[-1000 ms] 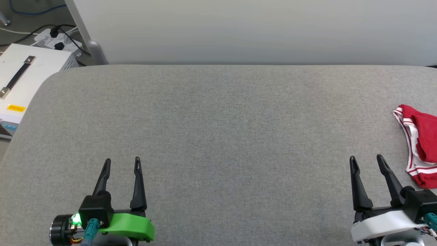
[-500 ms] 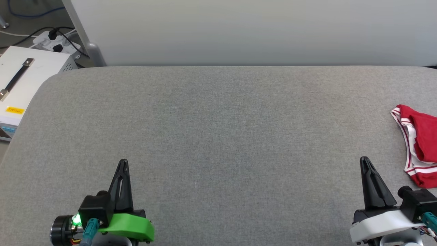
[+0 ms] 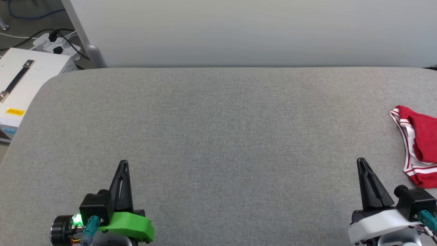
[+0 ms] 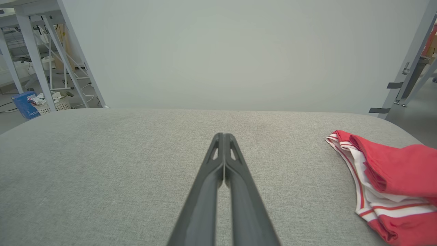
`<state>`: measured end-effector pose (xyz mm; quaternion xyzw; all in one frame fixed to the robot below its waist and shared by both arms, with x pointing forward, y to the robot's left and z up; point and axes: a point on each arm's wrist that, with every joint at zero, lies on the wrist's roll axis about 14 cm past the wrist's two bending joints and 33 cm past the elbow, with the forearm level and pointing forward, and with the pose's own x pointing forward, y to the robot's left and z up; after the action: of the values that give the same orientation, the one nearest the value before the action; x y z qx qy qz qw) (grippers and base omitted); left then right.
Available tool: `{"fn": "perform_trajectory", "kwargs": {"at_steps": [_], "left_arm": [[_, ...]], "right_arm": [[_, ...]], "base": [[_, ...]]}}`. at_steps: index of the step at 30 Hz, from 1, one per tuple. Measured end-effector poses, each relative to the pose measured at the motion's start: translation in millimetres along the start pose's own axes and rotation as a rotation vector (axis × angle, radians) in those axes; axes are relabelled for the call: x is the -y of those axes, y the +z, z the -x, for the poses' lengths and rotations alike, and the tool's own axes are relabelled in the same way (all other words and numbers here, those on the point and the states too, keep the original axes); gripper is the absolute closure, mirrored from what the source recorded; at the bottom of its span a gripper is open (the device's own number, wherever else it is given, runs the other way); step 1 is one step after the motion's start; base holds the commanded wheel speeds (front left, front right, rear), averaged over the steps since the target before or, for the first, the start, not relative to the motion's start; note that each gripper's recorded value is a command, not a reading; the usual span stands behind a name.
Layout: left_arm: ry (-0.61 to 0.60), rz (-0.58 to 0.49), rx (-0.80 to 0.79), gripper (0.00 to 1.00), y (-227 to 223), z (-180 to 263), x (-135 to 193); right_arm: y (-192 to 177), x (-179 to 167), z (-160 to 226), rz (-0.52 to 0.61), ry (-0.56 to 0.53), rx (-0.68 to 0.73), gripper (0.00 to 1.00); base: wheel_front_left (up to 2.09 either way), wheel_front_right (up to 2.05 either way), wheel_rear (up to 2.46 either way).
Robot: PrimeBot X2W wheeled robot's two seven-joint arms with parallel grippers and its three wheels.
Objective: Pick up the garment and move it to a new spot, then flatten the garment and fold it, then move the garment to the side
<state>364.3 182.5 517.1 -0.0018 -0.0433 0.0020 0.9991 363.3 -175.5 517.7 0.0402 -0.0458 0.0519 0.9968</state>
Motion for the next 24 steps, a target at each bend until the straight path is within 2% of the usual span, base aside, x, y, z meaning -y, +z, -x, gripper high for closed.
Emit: {"fn": "perform_trajectory", "kwargs": {"at_steps": [24], "left_arm": [[-0.001, -0.009, -0.025, 1.0, 0.0, -0.6, 1.3]], "right_arm": [[-2.3, -3.8, -0.1, 0.025, 0.007, -0.035, 1.0]], "base": [[0.0, 0.0, 0.0]]}}
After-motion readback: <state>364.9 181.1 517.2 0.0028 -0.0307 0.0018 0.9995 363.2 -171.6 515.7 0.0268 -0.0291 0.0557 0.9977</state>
